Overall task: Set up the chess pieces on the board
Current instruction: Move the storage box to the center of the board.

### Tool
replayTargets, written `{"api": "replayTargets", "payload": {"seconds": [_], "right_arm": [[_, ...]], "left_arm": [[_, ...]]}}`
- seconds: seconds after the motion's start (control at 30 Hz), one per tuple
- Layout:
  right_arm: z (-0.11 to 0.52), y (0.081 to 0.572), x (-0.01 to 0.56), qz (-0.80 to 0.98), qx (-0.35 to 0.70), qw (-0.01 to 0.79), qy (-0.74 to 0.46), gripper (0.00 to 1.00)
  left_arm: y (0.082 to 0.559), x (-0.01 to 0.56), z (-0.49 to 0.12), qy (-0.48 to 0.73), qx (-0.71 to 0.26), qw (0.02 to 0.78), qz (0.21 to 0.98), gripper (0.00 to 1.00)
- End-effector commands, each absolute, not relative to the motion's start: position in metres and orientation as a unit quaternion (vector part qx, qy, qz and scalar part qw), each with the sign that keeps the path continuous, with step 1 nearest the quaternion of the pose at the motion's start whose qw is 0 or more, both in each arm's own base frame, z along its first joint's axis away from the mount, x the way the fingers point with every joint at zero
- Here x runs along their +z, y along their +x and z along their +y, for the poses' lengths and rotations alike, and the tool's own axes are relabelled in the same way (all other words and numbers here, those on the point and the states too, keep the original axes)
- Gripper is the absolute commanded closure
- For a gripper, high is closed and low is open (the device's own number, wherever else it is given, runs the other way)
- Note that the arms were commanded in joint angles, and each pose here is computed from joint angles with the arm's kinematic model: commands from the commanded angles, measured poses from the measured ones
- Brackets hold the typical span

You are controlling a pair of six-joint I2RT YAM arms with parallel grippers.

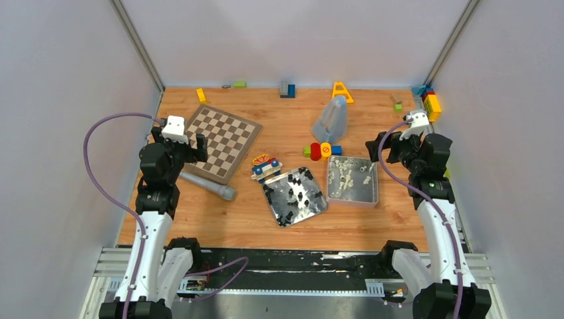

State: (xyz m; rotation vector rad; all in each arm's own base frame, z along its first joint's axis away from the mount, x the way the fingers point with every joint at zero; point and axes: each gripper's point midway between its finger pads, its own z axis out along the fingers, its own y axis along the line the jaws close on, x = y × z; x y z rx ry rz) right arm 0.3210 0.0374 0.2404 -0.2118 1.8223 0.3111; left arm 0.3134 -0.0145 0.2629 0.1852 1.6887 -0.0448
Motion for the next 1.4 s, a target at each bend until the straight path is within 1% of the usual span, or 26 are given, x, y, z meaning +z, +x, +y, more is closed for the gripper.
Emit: {"api": "replayTargets", "payload": {"seconds": [0.0, 0.47, 0.6, 0.67, 0.73, 0.8, 0.9, 0.97, 1.3, 1.37], "right_arm": [[0.043, 0.321, 0.248, 0.773, 0.141, 0.610, -0.107, 0.00], [0.049, 0.320, 0.240, 0.774, 0.150, 0.601, -0.135, 0.00], [0.044, 0.327, 0.227, 0.794, 0.143, 0.577, -0.125, 0.00], [0.036, 0.338, 0.209, 0.820, 0.129, 0.547, -0.105, 0.01], [0.026, 0.348, 0.189, 0.846, 0.110, 0.515, -0.082, 0.05], [0.022, 0.352, 0.167, 0.870, 0.105, 0.476, -0.072, 0.13], [0.021, 0.343, 0.129, 0.903, 0.108, 0.411, -0.069, 0.19], [0.018, 0.339, 0.112, 0.914, 0.104, 0.387, -0.067, 0.22], [0.008, 0.348, 0.067, 0.943, 0.088, 0.318, -0.036, 0.48], [0.005, 0.351, 0.059, 0.948, 0.083, 0.305, -0.026, 0.55]], "left_arm": [[0.314, 0.276, -0.013, 0.081, -0.013, 0.678, 0.730, 0.00], [0.310, 0.276, -0.015, 0.089, -0.014, 0.673, 0.734, 0.00], [0.306, 0.273, -0.026, 0.112, -0.036, 0.660, 0.742, 0.00], [0.306, 0.269, -0.032, 0.125, -0.050, 0.653, 0.746, 0.00], [0.306, 0.267, -0.034, 0.130, -0.056, 0.648, 0.748, 0.00], [0.306, 0.265, -0.034, 0.131, -0.056, 0.647, 0.749, 0.00], [0.305, 0.267, -0.034, 0.131, -0.054, 0.650, 0.746, 0.00], [0.305, 0.267, -0.035, 0.132, -0.055, 0.652, 0.745, 0.00], [0.305, 0.267, -0.035, 0.134, -0.055, 0.653, 0.744, 0.00], [0.305, 0.267, -0.035, 0.134, -0.055, 0.653, 0.743, 0.00]]}}
